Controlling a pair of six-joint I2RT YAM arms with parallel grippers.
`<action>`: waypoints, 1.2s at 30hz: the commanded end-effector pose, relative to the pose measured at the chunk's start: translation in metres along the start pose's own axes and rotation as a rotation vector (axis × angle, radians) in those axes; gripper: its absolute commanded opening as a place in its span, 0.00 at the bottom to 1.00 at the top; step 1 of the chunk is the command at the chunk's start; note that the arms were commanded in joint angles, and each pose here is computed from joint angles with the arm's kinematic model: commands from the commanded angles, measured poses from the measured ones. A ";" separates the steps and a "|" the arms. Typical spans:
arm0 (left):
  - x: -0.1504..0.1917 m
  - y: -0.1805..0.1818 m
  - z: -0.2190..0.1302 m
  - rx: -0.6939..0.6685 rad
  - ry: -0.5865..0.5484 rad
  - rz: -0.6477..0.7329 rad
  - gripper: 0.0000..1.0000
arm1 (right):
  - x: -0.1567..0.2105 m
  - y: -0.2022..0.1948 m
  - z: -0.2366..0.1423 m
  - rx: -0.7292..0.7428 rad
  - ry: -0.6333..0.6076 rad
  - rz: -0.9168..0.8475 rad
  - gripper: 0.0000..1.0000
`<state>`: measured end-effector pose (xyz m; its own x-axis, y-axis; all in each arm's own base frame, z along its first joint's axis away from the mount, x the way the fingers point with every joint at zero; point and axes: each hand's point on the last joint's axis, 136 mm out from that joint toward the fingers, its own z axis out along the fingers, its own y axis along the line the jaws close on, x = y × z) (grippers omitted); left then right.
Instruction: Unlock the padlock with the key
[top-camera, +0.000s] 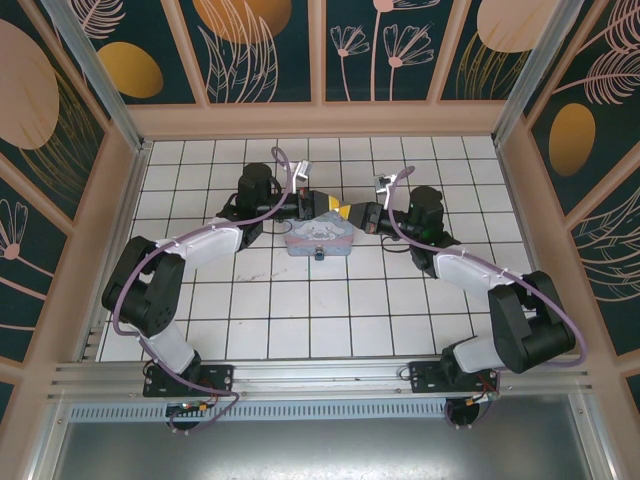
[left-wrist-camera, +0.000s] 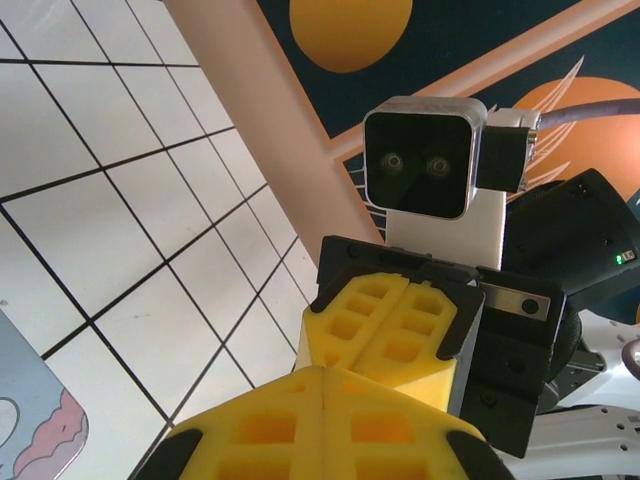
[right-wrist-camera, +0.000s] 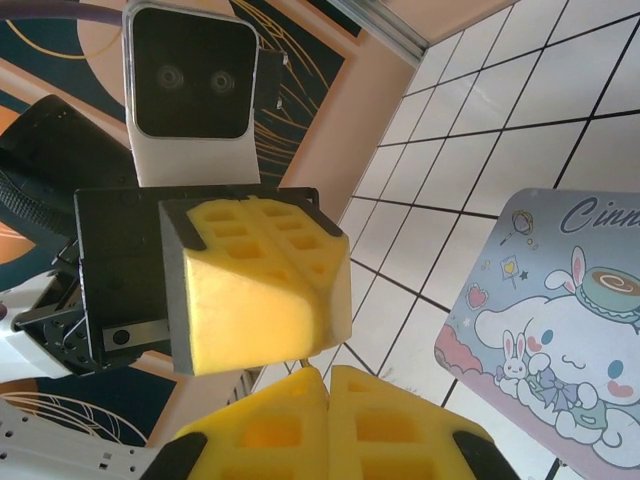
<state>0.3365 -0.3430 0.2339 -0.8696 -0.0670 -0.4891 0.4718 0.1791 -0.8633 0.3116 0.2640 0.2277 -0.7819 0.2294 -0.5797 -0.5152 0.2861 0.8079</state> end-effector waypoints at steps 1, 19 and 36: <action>-0.024 -0.011 -0.006 0.033 -0.095 0.004 0.27 | -0.006 0.001 0.000 0.027 -0.018 -0.027 0.00; -0.054 -0.006 -0.055 -0.006 -0.384 -0.470 0.82 | -0.016 -0.013 0.020 0.550 -0.102 -0.405 0.00; -0.025 0.031 -0.088 -0.118 -0.554 -0.827 0.62 | -0.006 0.020 0.043 0.700 -0.298 -0.803 0.00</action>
<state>0.3605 -0.2535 0.2397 -0.7519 -0.6308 0.1917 -0.2326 -0.0183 -0.9724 0.3182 0.3103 0.2226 -0.2301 -0.1021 -0.9678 -0.4698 0.8826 0.0186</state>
